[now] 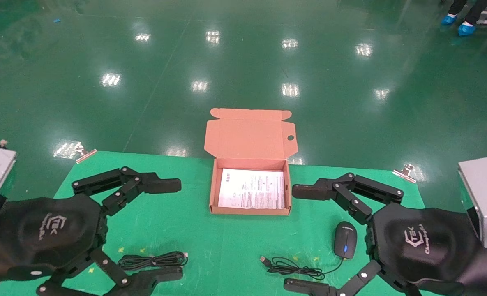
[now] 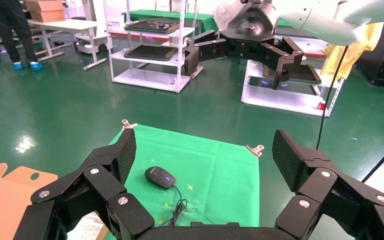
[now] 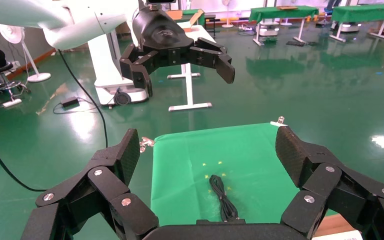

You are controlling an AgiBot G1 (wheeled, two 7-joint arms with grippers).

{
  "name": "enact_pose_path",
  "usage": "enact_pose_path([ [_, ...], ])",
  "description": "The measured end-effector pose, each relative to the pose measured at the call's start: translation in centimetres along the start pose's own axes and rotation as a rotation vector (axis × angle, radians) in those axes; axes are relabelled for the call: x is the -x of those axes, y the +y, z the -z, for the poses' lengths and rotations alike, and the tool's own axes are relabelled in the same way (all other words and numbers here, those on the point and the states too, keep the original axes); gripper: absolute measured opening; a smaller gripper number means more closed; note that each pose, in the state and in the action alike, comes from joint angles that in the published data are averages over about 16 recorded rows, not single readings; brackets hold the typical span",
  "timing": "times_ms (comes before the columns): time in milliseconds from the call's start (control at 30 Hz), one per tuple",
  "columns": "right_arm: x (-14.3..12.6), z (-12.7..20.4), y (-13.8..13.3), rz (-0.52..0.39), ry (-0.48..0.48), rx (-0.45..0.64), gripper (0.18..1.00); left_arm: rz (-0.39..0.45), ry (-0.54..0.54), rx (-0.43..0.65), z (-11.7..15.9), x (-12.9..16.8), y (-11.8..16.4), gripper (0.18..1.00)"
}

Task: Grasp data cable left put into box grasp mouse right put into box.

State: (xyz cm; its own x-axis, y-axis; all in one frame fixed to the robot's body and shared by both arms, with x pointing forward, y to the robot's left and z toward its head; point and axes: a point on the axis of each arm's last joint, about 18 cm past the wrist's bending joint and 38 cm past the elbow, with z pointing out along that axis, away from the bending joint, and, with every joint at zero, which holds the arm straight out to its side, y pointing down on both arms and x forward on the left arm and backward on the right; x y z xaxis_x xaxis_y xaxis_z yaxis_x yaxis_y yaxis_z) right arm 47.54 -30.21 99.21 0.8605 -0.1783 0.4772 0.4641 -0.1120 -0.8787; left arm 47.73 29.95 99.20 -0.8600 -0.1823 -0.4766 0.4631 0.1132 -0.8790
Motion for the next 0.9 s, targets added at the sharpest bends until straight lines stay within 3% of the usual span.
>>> enact_pose_path([
  [900, -0.02, -0.02, 0.02, 0.001, 0.0, 0.002, 1.0, 0.0, -0.001, 0.004, 0.04, 0.02, 0.02, 1.001],
])
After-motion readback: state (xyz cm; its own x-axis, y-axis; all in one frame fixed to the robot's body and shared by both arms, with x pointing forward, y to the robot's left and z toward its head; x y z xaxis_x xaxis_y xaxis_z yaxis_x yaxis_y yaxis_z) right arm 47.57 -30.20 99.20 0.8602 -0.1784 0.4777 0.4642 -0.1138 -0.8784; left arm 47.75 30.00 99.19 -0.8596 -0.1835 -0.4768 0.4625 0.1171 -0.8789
